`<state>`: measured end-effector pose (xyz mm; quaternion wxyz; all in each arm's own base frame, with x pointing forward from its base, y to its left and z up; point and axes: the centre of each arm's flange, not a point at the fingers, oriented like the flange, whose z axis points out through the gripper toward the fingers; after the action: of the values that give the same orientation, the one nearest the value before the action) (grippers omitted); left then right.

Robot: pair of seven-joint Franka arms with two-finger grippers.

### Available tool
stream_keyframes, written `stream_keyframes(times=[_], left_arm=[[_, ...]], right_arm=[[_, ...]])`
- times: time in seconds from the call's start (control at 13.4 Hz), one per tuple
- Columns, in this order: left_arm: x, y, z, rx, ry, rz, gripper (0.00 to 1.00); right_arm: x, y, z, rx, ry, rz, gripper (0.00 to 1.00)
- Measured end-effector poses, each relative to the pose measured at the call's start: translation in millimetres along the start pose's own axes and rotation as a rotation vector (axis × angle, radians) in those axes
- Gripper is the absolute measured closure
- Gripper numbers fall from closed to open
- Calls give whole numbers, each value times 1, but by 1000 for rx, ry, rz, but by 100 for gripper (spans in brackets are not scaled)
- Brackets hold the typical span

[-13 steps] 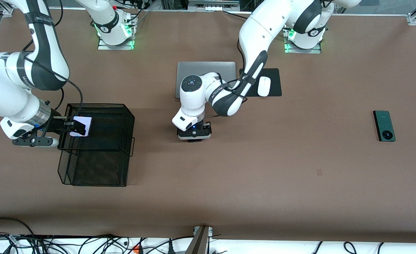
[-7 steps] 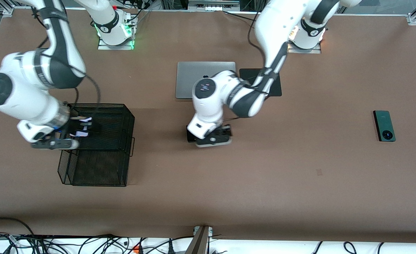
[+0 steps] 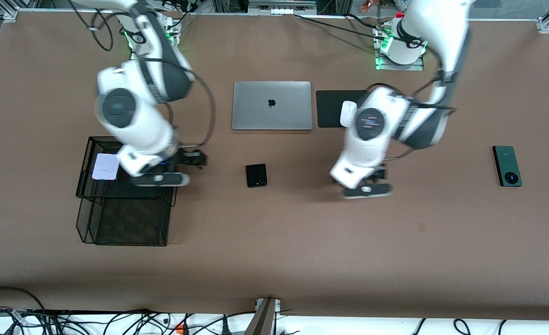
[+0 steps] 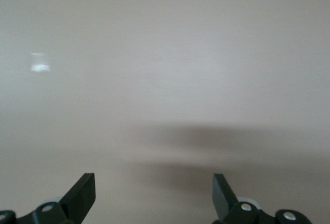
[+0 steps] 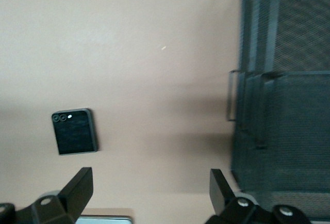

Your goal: Place phones with both arms

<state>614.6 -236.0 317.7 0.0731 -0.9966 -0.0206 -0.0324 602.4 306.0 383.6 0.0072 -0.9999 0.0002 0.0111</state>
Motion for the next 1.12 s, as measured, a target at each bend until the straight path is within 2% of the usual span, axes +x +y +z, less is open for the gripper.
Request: stream_keyframes(times=[0.15, 0.45, 0.75, 0.97, 1.12], left_arm=[[10, -79, 1, -10, -19, 56, 0], [16, -233, 5, -33, -40, 125, 0], [8, -344, 23, -73, -52, 146, 0], [-6, -418, 36, -78, -49, 143, 0], [-18, -458, 48, -77, -46, 113, 0]], right_arm=[[-7, -39, 37, -2, 7, -40, 0], [-28, -105, 115, 39, 40, -110, 0], [-43, -133, 170, 47, 63, -148, 0], [-46, -138, 190, 45, 69, -162, 0], [-47, -142, 199, 48, 96, -182, 0]])
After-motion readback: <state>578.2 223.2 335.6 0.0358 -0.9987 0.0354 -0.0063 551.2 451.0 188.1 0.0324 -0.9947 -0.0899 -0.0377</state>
